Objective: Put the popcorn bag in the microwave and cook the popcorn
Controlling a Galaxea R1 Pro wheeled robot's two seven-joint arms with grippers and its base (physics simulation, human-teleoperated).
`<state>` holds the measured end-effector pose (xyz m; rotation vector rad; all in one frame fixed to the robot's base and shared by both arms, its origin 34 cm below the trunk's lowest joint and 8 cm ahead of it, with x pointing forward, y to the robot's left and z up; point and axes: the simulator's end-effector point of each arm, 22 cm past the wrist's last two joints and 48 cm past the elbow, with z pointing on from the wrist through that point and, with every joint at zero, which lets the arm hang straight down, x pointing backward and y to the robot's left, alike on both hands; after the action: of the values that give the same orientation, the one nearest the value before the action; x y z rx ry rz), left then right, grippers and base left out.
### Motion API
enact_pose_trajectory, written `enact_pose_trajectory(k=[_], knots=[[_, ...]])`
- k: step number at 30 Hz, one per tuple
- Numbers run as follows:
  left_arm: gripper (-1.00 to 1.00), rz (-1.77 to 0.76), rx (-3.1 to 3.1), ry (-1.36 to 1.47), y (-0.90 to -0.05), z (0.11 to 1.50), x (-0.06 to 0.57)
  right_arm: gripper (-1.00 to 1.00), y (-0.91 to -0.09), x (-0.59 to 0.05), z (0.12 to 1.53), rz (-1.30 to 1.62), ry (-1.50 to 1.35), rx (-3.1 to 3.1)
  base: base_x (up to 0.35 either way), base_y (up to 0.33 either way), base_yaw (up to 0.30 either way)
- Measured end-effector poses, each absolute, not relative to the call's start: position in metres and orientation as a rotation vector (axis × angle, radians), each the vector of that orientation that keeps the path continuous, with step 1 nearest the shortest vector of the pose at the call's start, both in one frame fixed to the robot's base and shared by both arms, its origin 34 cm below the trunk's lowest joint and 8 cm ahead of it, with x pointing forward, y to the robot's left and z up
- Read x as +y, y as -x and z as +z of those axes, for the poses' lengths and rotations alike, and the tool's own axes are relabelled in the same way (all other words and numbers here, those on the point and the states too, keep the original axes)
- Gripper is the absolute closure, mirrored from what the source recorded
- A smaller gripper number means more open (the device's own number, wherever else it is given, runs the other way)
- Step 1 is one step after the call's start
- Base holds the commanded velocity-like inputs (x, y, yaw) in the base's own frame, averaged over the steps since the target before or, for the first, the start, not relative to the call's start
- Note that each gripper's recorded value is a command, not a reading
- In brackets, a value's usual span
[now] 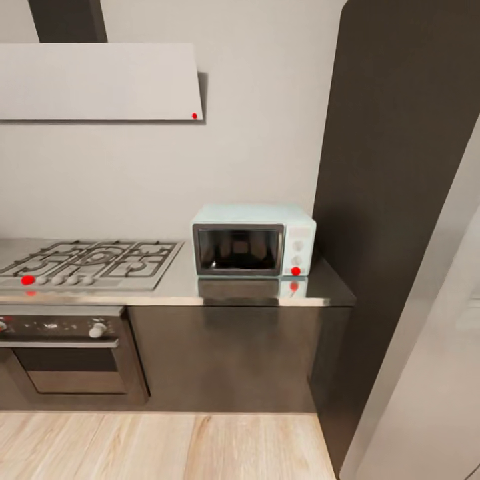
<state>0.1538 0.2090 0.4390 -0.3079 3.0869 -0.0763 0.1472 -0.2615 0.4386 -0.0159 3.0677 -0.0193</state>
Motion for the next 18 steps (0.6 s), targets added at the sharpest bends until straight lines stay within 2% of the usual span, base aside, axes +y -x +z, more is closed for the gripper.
enact_pose_trajectory(k=[8, 15, 18], knots=[[-1.00, -0.076, 3.088, 0.308, -0.1538, 0.4389, 0.2093, -1.00, -0.1472, -0.2598, 0.4384, -0.016, 0.016, 3.068, 0.028, -0.001, 0.011], [-1.00, -0.076, 3.087, 0.308, -0.1540, 0.4389, 0.2093, -1.00, -0.1473, -0.2604, 0.4384, -0.017, 0.016, 3.068, 0.000, 0.000, 0.228], [-1.00, -0.076, 3.087, 0.308, -0.1539, 0.4389, 0.2093, -1.00, -0.1474, -0.2604, 0.4384, -0.017, 0.015, 3.068, 0.000, 0.000, 0.091]])
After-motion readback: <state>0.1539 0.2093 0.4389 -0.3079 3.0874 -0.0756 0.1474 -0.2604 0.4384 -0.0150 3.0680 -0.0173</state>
